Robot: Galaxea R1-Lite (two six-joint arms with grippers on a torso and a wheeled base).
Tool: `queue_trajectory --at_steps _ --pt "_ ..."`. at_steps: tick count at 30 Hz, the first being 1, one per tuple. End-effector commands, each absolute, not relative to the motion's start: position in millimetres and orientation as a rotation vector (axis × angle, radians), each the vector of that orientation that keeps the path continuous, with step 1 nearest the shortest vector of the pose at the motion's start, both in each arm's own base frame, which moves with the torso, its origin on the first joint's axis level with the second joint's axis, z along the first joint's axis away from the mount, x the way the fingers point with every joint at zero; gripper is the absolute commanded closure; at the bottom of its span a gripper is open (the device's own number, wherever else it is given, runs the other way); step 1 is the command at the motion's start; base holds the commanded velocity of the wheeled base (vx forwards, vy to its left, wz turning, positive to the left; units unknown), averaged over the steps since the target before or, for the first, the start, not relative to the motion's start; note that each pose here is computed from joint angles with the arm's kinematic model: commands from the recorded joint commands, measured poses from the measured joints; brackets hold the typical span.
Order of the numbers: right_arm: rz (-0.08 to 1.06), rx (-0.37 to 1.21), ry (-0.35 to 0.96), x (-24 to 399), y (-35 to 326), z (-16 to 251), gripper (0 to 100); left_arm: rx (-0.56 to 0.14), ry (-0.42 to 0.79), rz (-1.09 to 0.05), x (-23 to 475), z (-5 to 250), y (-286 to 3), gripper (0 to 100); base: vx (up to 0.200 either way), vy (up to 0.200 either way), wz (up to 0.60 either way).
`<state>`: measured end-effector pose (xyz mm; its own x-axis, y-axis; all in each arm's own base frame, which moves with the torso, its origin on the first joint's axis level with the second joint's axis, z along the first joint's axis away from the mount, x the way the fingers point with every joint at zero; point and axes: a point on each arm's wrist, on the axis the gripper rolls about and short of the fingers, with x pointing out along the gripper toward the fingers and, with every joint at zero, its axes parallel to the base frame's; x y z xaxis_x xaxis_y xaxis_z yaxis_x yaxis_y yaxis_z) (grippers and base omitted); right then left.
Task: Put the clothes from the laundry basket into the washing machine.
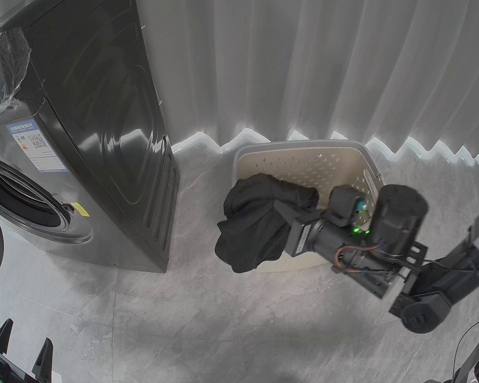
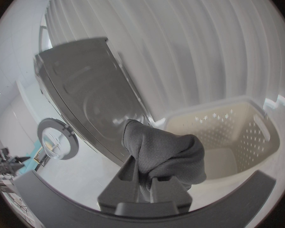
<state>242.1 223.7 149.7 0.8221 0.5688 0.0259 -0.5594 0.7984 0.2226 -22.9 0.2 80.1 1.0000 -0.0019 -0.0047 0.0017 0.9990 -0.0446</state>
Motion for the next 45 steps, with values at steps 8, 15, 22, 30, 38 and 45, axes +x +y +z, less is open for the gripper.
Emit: queue_trajectory --at_steps 8,15,22,30,38,45 --pt "0.705 0.251 -0.221 174 167 230 100 -0.044 0.008 -0.001 -23 75 0 0 -0.05 0.0 0.0" --pt "0.703 0.251 -0.226 170 164 230 100 -0.041 0.008 -0.001 -23 75 0 0 -0.2 0.0 0.0" --pt "0.702 0.255 -0.225 170 164 230 100 -0.041 0.008 -0.001 -23 75 0 0 -0.171 0.0 0.0" --pt "0.701 0.257 -0.224 172 165 228 100 -0.041 0.008 -0.001 -23 75 0 0 0.0 0.075 0.0" --pt "0.701 0.26 -0.226 172 165 229 100 -0.044 0.008 -0.001 -23 75 0 0 0.0 0.2 0.0" --pt "0.697 0.259 -0.219 173 166 227 100 -0.048 0.008 -0.001 -23 75 0 0 0.0 0.2 0.0"
